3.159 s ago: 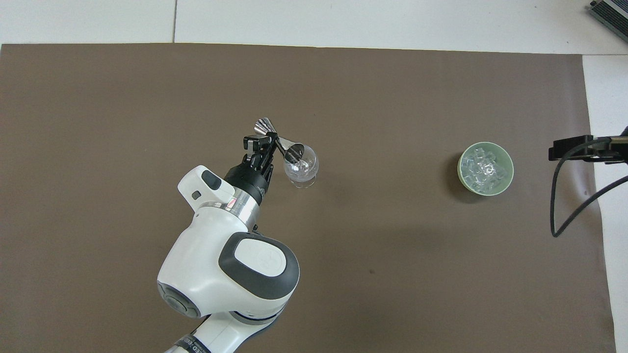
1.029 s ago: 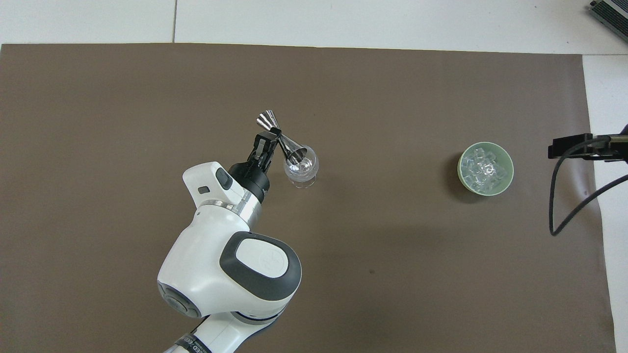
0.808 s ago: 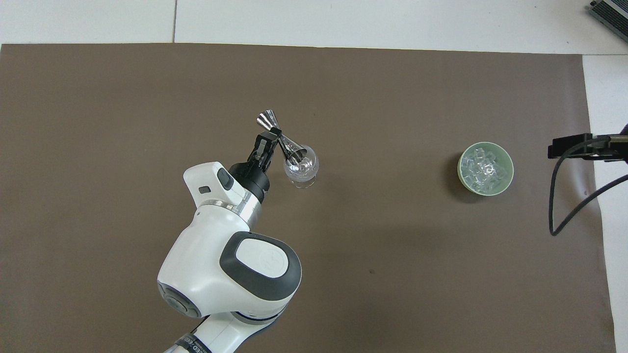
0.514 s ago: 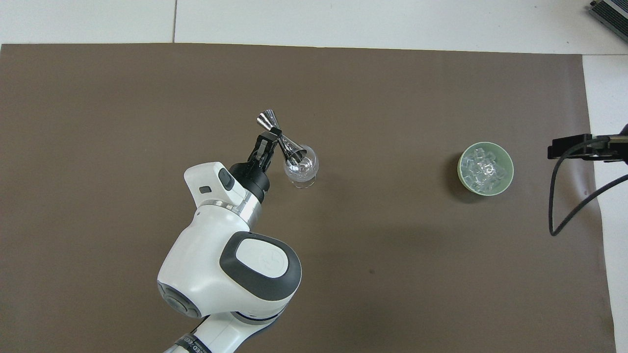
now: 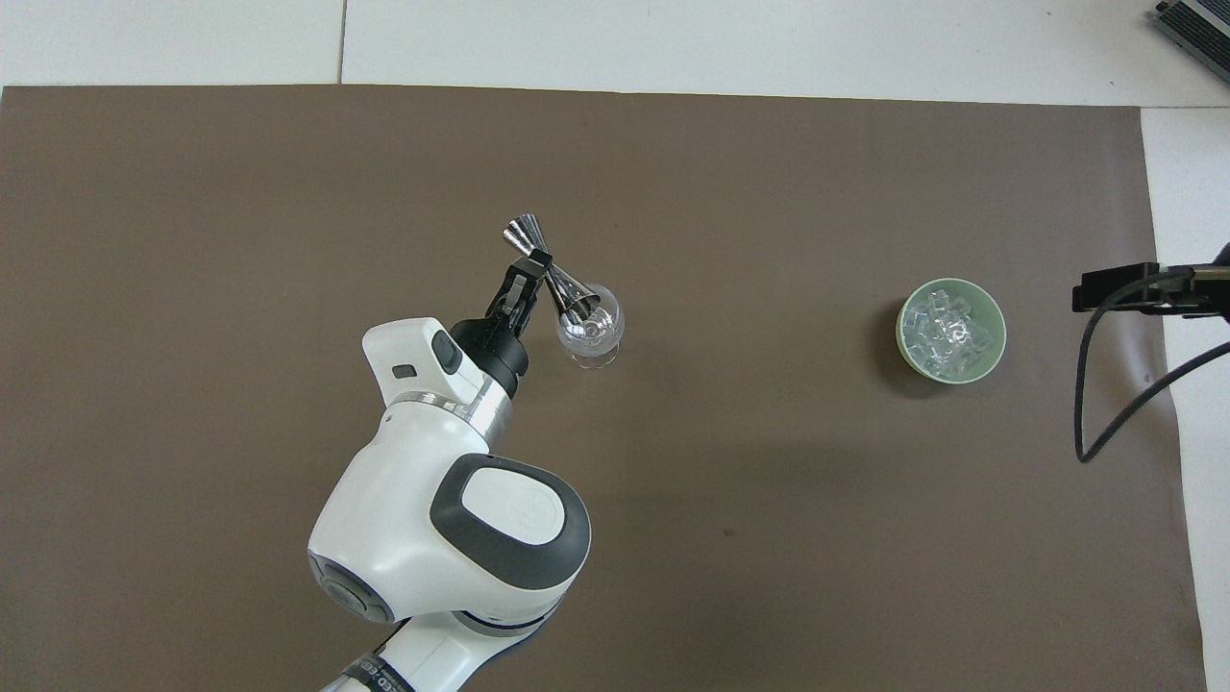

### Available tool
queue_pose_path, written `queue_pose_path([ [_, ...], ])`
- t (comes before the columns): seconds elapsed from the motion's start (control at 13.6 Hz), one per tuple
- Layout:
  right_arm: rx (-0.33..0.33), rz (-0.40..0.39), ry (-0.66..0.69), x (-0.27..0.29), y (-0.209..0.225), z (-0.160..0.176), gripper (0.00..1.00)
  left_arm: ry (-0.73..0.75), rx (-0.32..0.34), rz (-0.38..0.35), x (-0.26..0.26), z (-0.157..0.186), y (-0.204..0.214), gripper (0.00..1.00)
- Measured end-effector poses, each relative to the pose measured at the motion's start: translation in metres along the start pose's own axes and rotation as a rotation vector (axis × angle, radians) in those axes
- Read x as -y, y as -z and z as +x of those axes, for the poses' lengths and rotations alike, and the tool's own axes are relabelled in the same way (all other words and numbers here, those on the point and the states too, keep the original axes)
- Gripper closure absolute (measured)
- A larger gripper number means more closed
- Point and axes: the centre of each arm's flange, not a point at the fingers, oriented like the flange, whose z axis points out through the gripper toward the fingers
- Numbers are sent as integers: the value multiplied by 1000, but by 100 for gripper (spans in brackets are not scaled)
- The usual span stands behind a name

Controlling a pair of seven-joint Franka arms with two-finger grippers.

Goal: Pour wine and add ice with both arms
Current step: 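Hold the jigger tipped over the glass with the left gripper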

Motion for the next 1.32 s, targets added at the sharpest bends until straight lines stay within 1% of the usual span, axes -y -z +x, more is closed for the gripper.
queue_pose_path([
  [1.32, 0, 0, 0, 0, 0, 0, 0, -53, -5, -8, -4, 3, -1, 82],
])
